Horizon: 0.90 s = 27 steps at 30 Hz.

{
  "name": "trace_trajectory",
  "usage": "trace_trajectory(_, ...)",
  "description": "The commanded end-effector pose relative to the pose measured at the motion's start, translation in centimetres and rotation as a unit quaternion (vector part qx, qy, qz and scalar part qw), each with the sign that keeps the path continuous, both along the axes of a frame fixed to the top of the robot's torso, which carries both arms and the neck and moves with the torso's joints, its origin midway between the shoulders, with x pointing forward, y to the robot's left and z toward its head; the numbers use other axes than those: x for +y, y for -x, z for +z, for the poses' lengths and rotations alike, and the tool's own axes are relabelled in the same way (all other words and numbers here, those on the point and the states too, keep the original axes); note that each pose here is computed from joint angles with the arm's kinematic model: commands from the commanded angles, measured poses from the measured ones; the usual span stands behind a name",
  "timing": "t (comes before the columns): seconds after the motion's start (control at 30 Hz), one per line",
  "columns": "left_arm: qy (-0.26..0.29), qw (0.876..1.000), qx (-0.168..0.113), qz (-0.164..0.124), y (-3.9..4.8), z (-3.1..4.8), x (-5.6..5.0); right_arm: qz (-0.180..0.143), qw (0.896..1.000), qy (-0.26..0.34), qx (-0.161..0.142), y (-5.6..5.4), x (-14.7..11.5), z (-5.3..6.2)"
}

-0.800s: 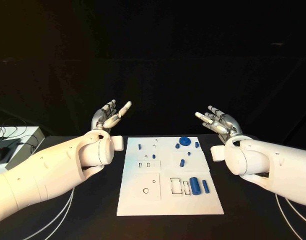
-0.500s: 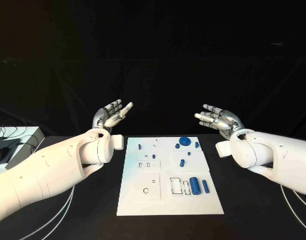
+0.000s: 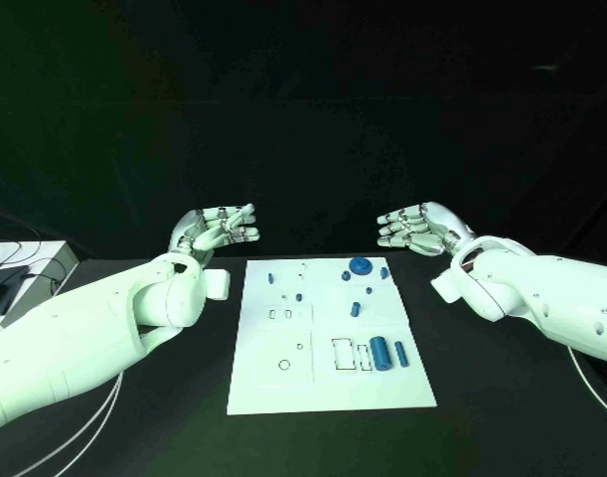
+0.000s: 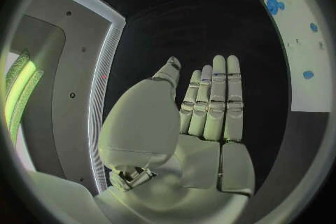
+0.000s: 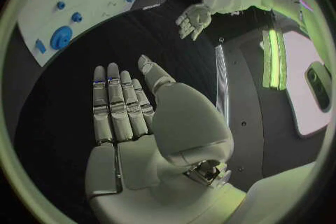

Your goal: Assemble the parts on the task board

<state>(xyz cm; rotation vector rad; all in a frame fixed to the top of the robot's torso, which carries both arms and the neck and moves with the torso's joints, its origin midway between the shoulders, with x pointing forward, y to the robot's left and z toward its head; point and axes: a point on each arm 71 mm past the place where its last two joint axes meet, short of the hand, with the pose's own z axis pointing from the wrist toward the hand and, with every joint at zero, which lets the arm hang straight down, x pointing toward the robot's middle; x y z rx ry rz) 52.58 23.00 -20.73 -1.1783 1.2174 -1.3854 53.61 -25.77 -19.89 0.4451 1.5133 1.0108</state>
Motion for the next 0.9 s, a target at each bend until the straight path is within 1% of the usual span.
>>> trace_trajectory(0.03, -0.023, 0.998, -0.016, -0.052, 0.79, 0.38, -0.8, 0.02, 0.991, 0.12, -0.063, 0.1, 0.6, 0.1)
trace_trajectory(0.17, -0.029, 0.996, -0.024, -0.075, 1.81, 1.05, -0.9, 0.015, 0.982, 0.174, -0.071, 0.0, 0.8, 0.1)
trace_trajectory(0.23, -0.029, 0.996, -0.028, -0.083, 2.22, 1.43, -1.0, 0.01, 0.979, 0.19, -0.072, -0.2, 0.8, 0.3)
trace_trajectory(0.37, -0.026, 0.995, -0.034, -0.094, 2.88, 2.16, -1.2, -0.002, 0.977, 0.199, -0.075, -0.6, 0.8, 0.8)
trace_trajectory(0.43, -0.023, 0.994, -0.038, -0.1, 3.22, 2.6, -1.3, -0.011, 0.979, 0.194, -0.066, -0.9, 0.8, 1.0)
trace_trajectory(0.53, -0.02, 0.993, -0.041, -0.105, 3.51, 3.01, -1.4, -0.015, 0.98, 0.194, -0.046, -1.3, 0.8, 1.0)
trace_trajectory(0.6, -0.019, 0.993, -0.043, -0.108, 3.63, 3.18, -1.4, -0.014, 0.98, 0.196, -0.042, -1.5, 0.9, 1.1)
trace_trajectory(0.77, -0.017, 0.993, -0.043, -0.112, 3.81, 3.44, -1.4, -0.006, 0.979, 0.198, -0.046, -1.7, 1.3, 1.2)
trace_trajectory(0.9, -0.016, 0.992, -0.043, -0.116, 3.9, 3.54, -1.5, -0.004, 0.975, 0.216, -0.051, -1.8, 1.6, 1.2)
